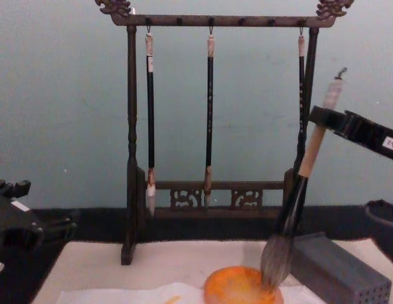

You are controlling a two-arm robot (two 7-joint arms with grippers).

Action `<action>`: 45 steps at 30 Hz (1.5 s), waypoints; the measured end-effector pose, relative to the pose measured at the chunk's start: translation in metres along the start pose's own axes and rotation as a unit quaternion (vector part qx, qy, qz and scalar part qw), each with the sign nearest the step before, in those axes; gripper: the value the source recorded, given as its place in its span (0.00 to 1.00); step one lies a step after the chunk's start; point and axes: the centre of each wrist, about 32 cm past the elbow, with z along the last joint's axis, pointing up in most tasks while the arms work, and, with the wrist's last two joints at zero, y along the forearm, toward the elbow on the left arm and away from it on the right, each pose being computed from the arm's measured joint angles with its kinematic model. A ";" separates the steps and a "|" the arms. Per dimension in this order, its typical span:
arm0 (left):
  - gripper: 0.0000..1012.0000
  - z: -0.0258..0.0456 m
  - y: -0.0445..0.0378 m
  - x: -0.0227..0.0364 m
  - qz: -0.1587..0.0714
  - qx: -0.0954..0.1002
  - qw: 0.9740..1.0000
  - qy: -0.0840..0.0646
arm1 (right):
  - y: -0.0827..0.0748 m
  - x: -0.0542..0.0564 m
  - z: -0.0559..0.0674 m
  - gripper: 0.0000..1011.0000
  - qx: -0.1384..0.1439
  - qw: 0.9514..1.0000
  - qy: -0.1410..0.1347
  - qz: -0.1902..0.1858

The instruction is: Pick up the brush from the inkstone, write on the paper, then place the brush back to its original position.

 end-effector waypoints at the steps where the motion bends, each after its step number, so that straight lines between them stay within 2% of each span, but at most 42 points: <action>1: 0.99 0.0000 0.0000 0.0000 0.000 0.000 1.000 0.000 | 0.000 -0.001 0.001 0.18 0.000 1.000 -0.006 0.003; 5: 0.99 0.0000 0.0000 0.0000 0.000 0.000 1.000 0.000 | 0.001 -0.004 0.005 0.18 -0.004 0.999 -0.039 0.023; 7: 0.99 0.0000 0.0000 0.0000 0.000 0.000 1.000 0.000 | 0.002 -0.005 0.006 0.18 -0.004 0.999 -0.043 0.026; 9: 0.99 0.0000 0.0000 0.0000 0.000 0.000 1.000 0.000 | 0.003 -0.009 0.007 0.18 -0.004 0.997 -0.063 0.038; 12: 0.99 0.0000 0.0000 0.0000 0.000 0.000 1.000 0.000 | 0.002 -0.012 0.008 0.18 -0.005 0.996 -0.080 0.050; 19: 0.99 0.0000 0.0000 0.0000 0.000 0.000 1.000 0.000 | -0.006 -0.016 0.003 0.18 -0.016 0.991 -0.104 0.077; 32: 0.99 0.0000 0.0000 0.0000 0.000 0.000 1.000 0.000 | -0.029 -0.021 -0.004 0.18 -0.031 0.984 -0.120 0.131; 39: 0.99 0.0000 0.0000 0.0000 0.000 0.000 1.000 0.000 | -0.032 -0.028 -0.006 0.18 -0.028 0.981 -0.129 0.146; 45: 0.99 0.0000 0.0000 0.0000 0.000 0.000 1.000 0.000 | -0.028 -0.034 -0.010 0.18 -0.021 0.978 -0.139 0.157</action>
